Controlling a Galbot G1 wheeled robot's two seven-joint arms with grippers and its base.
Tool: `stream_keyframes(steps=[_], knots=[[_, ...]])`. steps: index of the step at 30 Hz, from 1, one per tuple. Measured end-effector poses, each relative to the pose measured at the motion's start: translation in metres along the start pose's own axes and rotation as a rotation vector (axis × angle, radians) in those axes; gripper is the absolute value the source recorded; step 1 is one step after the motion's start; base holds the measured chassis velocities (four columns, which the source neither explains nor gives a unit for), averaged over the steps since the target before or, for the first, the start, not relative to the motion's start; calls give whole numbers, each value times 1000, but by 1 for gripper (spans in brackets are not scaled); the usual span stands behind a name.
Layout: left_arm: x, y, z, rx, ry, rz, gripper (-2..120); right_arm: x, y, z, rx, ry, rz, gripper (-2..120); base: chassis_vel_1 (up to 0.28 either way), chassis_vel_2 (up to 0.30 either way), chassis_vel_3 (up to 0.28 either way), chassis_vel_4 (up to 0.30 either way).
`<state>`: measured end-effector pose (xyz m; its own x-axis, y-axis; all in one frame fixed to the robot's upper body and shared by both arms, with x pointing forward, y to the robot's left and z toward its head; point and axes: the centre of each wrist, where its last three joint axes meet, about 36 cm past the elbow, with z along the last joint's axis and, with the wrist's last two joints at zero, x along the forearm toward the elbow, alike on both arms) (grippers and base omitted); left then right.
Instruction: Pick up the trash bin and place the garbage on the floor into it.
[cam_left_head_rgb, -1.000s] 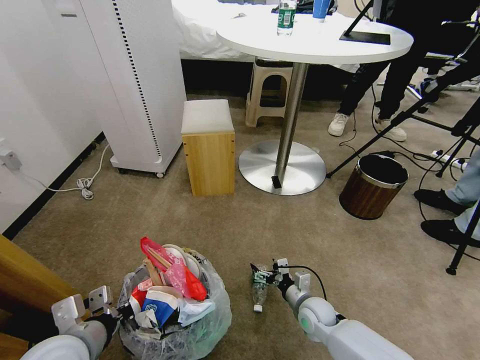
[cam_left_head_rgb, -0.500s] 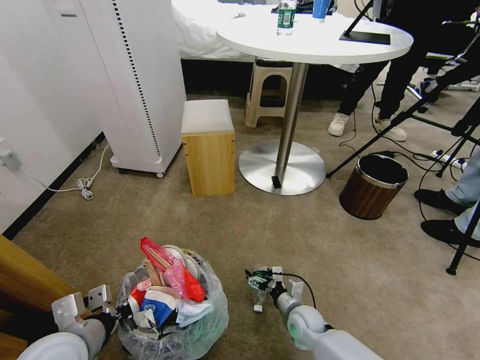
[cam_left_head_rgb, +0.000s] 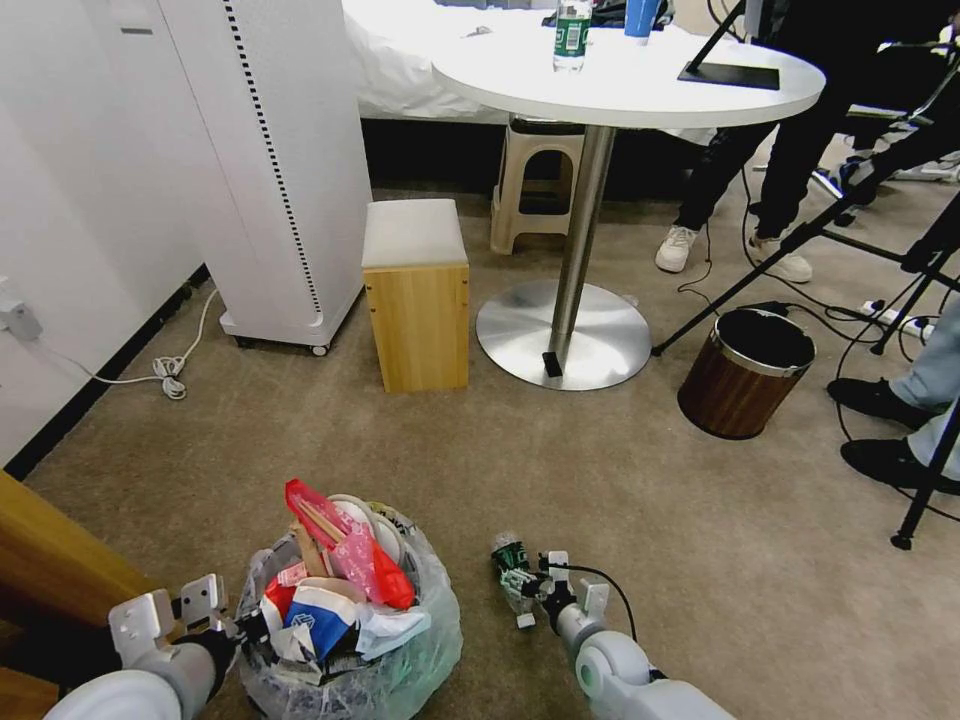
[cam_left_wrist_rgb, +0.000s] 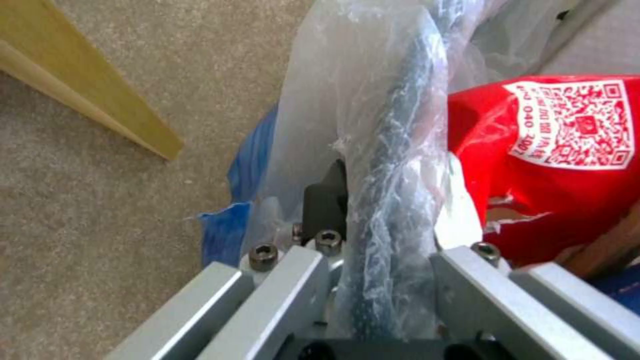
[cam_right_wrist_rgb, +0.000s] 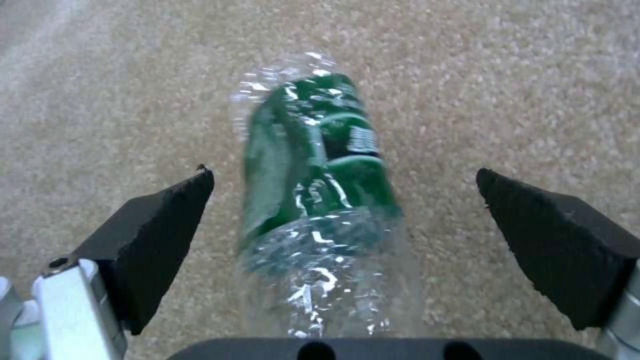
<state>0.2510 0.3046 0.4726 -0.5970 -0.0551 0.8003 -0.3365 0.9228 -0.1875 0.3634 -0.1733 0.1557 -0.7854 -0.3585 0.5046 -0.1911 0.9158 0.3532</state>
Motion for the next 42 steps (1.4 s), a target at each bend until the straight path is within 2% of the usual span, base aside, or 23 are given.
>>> stream_keyframes(steps=[12, 14, 17, 18, 21, 22, 23, 25, 26, 28, 30, 33, 38, 41, 42], knots=[[2, -3, 1, 1, -9, 4, 0, -3, 4, 4, 20, -4, 14, 100, 0, 0, 0, 0], [3, -3, 1, 0, -10, 4, 0, -5, 7, 4, 27, 1, 16, 96, 0, 0, 0, 0], [4, -2, 1, -3, -15, 1, 0, -6, 9, 9, 39, 4, 20, 82, 0, 0, 0, 0], [4, -2, 1, -3, -15, 1, 0, -6, 9, 9, 39, 4, 20, 82, 0, 0, 0, 0], [5, -2, -1, -9, -22, 0, 0, -5, 11, 9, 41, 0, 19, 67, 0, 0, 0, 0], [5, -2, -1, -9, -22, 0, 0, -5, 11, 9, 41, 0, 19, 67, 0, 0, 0, 0], [5, -2, -1, -9, -23, 0, 0, -4, 10, 7, 40, -3, 19, 62, 0, 0, 0, 0], [5, -2, -2, -9, -23, 3, 0, -2, 6, 5, 40, -7, 21, 54, 0, 0, 0, 0], [5, -2, -2, -9, -23, 3, 0, -2, 6, 5, 40, -7, 21, 54, 0, 0, 0, 0], [5, -2, -1, -8, -21, 5, 0, 1, 2, 1, 38, -16, 22, 42, 0, 0, 0, 0], [4, -2, -1, -7, -20, 6, 0, 2, 1, -1, 39, -19, 22, 39, 0, 0, 0, 0], [3, -3, 0, -7, -17, 7, 0, 4, -2, -4, 42, -29, 21, 25, 0, 0, 0, 0], [4, -2, -1, -13, -19, 6, 0, 8, -5, -13, 53, -63, 7, 14, 0, 0, 0, 0], [5, -1, -5, -16, -24, 8, 0, 15, -18, -39, 116, -147, -33, 8, 0, 0, 0, 0], [5, -1, -5, -16, -24, 8, 0, 15, -18, -39, 116, -147, -33, 8, 0, 0, 0, 0]])
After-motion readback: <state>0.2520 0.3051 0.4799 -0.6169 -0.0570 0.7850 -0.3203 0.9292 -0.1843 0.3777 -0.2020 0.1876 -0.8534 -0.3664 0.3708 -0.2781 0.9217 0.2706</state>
